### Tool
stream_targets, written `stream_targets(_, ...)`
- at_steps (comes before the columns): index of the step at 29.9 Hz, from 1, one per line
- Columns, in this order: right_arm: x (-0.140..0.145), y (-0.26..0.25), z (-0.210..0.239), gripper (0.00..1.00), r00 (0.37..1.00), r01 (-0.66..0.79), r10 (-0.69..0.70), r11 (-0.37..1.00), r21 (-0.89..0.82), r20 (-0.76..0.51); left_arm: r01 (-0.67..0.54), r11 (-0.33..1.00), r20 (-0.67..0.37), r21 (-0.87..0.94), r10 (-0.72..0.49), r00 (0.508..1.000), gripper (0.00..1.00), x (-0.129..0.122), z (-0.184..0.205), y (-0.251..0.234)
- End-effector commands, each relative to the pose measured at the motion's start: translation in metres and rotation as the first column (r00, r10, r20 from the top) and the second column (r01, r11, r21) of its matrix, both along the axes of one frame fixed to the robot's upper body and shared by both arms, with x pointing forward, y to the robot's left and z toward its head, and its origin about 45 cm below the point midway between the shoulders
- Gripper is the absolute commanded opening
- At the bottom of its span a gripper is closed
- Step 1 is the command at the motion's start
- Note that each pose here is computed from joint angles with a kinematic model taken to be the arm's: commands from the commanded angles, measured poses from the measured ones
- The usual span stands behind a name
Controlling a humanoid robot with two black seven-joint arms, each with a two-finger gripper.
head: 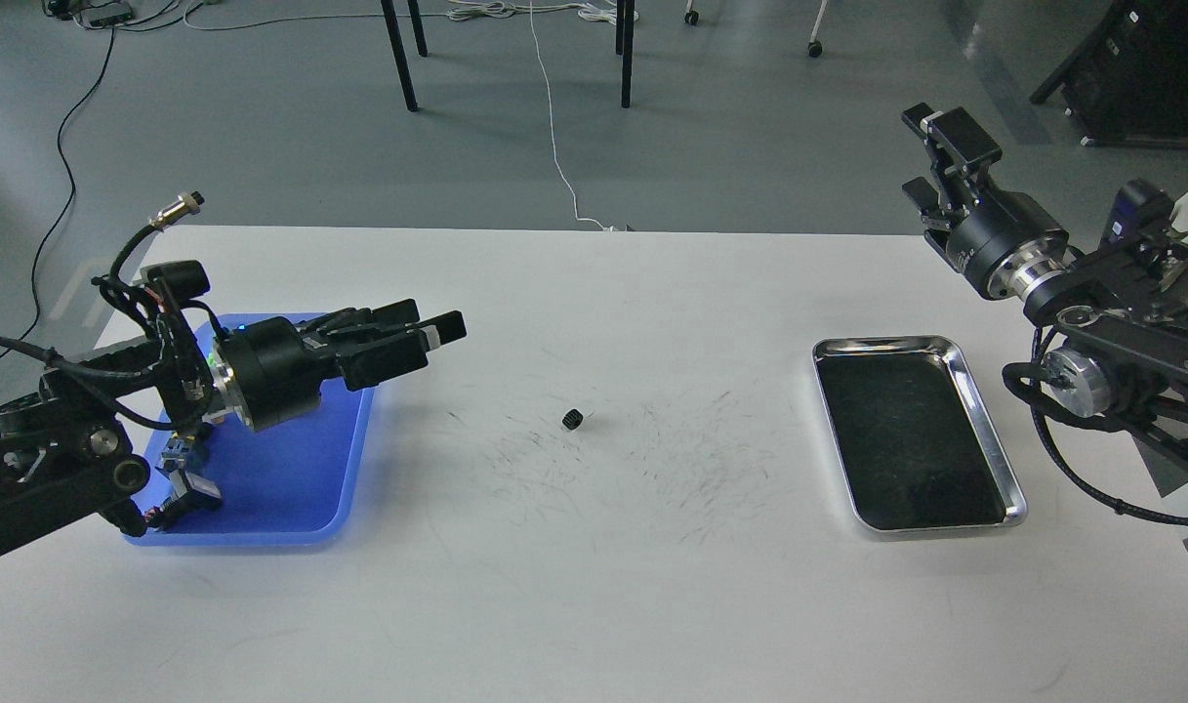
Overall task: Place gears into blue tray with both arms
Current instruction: 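Swing the left gripper out toward the black part on the table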
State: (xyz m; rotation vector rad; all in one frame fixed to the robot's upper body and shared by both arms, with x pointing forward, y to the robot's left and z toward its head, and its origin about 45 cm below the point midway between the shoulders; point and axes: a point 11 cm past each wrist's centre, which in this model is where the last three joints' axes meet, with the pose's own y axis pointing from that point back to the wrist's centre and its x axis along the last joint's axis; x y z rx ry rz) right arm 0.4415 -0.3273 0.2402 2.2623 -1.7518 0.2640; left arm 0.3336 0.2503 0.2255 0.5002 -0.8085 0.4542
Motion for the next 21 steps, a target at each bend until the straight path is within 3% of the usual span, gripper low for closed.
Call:
stream_targets(1, -0.002, -0.01, -0.007, 0.97, 0.997, 0.055, -0.054, 0.998, 0.034, -0.052, 0.03, 0.999, 0.006, 0.017, -0.03, 1.0, 0.98, 0.0, -0.009, -0.01)
stream_targets(11, -0.005, -0.024, -0.018, 0.98, 0.962, 0.207, -0.146, 0.941, 0.268, -0.231, 0.143, 0.977, 0.067, 0.158, -0.155, 0.986, 0.98, 0.005, -0.042, -0.039)
stream_targets(21, -0.005, -0.028, -0.019, 0.98, 0.957, 0.234, -0.164, 0.925, 0.301, -0.24, 0.21, 0.934, 0.106, 0.288, -0.249, 0.963, 0.98, 0.012, -0.079, -0.066)
